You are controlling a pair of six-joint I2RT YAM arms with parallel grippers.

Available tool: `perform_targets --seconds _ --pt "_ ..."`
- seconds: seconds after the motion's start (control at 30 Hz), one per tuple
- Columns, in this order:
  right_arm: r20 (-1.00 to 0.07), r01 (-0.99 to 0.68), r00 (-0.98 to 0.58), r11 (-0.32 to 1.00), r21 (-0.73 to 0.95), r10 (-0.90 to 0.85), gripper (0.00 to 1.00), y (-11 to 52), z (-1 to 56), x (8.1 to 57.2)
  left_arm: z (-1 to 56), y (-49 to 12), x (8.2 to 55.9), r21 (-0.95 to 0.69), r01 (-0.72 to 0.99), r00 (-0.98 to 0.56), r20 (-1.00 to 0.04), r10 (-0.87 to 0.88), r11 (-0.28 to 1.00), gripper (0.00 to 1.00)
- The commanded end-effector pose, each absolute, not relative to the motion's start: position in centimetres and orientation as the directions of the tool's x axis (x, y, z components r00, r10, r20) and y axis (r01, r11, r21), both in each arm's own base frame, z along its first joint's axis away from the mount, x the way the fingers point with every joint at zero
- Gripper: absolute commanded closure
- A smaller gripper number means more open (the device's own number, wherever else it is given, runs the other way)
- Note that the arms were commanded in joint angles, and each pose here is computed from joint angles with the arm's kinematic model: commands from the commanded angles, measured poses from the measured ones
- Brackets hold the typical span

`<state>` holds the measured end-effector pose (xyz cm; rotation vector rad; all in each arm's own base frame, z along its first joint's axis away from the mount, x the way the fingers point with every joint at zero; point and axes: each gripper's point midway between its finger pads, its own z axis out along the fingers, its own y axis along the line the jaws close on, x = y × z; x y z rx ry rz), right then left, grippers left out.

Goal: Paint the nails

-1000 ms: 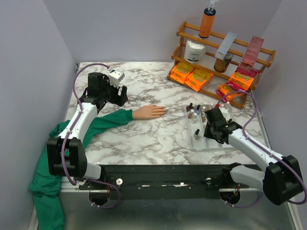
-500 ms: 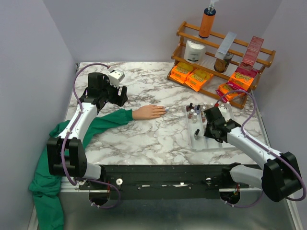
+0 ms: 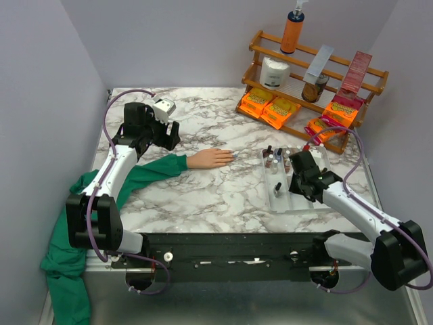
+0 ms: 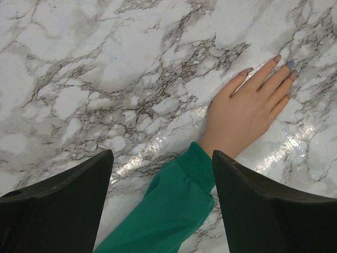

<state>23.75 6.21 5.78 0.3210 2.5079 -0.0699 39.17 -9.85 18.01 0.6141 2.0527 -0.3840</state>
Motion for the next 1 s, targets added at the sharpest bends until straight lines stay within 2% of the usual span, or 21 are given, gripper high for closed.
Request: perform_targets --seconds 0.0,0.2,0.53,0.7,0.97 --pt "-0.636 0.226 -0.743 0.973 0.054 0.208 0.89 6.5 7.9 24.9 19.8 -10.2 39.3 -0.017 0.581 -0.409 -0.871 0.273 0.814 0.14" --pt "-0.644 0.181 -0.746 0.982 0.052 0.171 0.9 6.6 9.8 24.6 19.9 -11.0 38.9 -0.049 0.608 -0.411 -0.873 0.261 0.793 0.17" --pt "-0.667 -0.142 -0.745 0.978 0.15 -0.006 0.93 10.2 14.3 23.3 20.0 -15.0 36.9 -0.107 0.729 -0.39 -0.876 0.282 0.676 0.2" --pt "-0.738 -0.307 -0.672 0.929 0.207 -0.057 0.96 12.3 18.5 22.8 22.1 -18.9 34.0 -0.201 0.842 -0.368 -0.893 0.259 0.5 0.16" --pt "-0.819 -0.556 -0.542 0.812 0.18 -0.19 0.97 16.0 24.1 23.5 24.5 -25.1 28.5 -0.168 0.956 -0.236 -0.927 0.293 0.24 0.11"
